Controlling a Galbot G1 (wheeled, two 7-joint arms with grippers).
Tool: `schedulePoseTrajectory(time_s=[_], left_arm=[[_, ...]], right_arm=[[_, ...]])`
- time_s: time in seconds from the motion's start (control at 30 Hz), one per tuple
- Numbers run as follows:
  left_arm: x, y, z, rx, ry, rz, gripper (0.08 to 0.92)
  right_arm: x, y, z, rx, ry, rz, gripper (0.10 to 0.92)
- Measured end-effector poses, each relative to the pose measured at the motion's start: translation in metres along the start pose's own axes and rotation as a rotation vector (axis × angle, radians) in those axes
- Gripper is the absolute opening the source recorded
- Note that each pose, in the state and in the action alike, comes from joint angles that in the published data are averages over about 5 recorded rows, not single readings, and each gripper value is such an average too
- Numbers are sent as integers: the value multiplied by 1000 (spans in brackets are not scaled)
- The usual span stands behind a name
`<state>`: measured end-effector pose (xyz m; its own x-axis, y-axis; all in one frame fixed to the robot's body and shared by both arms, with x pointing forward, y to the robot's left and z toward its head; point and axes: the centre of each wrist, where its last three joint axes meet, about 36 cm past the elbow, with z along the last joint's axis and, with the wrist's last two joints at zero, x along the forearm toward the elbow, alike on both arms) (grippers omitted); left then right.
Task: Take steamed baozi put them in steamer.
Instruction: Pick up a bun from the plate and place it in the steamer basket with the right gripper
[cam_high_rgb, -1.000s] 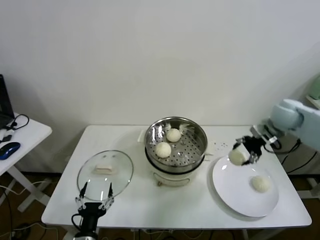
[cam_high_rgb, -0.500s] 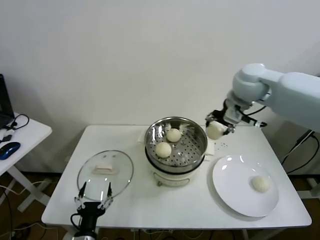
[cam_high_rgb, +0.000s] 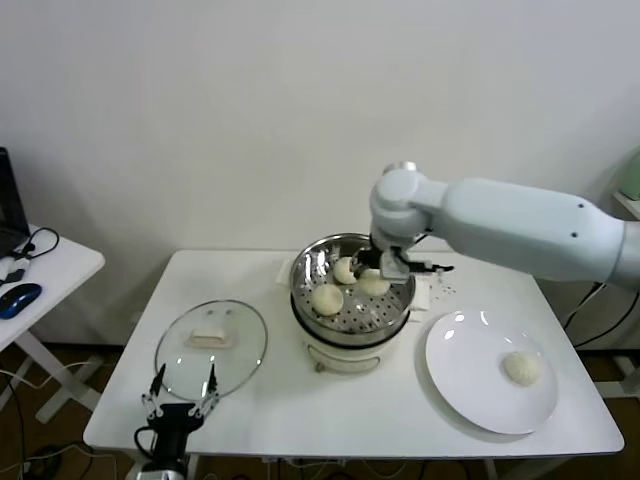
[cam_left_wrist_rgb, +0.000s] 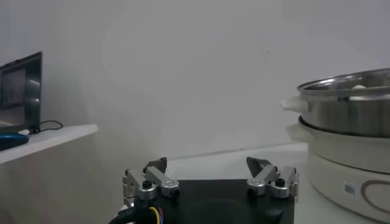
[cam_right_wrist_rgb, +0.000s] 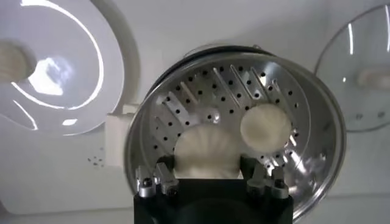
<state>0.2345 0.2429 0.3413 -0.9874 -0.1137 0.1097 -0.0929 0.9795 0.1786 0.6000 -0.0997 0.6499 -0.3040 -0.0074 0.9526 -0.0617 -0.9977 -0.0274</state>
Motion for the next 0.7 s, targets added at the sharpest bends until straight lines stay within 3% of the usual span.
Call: schedulePoseTrajectory(time_s=[0.7], left_arm=[[-10,-1,3,4,20,5,823]], right_arm=[[-51,-21,-27,120,-75,-24,696]])
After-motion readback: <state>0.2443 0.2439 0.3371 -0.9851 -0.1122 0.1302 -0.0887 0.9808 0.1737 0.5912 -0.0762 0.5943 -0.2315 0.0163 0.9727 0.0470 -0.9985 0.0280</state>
